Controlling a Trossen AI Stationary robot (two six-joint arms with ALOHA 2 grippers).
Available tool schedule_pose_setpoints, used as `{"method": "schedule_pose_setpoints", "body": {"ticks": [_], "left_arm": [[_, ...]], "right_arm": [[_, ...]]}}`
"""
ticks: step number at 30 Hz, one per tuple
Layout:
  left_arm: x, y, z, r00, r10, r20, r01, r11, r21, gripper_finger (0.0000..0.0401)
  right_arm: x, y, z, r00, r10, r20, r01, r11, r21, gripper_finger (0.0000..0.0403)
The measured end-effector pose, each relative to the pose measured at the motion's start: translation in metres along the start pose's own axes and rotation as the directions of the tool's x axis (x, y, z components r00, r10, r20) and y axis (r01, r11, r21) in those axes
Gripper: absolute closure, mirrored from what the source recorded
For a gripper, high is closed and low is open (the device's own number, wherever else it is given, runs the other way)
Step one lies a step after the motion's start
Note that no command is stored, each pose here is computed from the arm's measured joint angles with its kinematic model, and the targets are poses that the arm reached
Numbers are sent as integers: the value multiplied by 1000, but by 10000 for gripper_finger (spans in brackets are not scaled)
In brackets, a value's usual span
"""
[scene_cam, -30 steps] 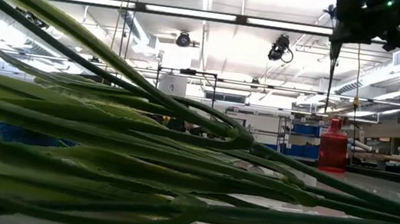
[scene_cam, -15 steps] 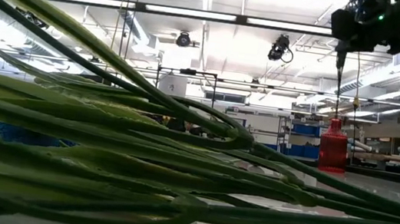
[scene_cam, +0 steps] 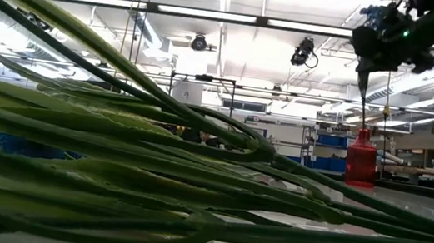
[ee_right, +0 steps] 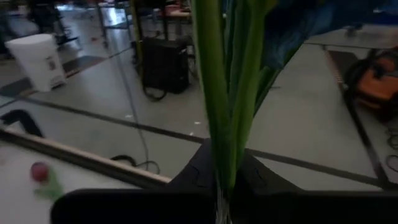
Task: Sort flowers into vase by color
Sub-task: Put the top blue flowers into the red vase
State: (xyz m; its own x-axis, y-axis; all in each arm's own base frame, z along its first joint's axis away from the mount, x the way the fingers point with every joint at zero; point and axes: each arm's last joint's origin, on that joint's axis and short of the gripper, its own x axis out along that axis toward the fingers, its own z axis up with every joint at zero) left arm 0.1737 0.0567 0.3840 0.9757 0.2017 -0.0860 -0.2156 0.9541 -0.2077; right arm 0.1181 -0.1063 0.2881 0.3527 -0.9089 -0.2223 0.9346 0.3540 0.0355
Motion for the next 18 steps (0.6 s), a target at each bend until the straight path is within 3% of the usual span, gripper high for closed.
{"method": "schedule_pose_setpoints", "body": {"ticks": [5,11,18], "left_arm": [[0,0,0,1000,0,0,0,1000,0,184],[0,0,0,1000,0,0,0,1000,0,184],[0,0,0,1000,0,0,0,1000,0,184]], "right_arm": [[4,1,-15,999,41,-25,-40,998,46,316],[8,-7,-29,991,-68,-119,82,990,116,251],[9,-12,-27,982,4,-191,25,989,147,234]]}}
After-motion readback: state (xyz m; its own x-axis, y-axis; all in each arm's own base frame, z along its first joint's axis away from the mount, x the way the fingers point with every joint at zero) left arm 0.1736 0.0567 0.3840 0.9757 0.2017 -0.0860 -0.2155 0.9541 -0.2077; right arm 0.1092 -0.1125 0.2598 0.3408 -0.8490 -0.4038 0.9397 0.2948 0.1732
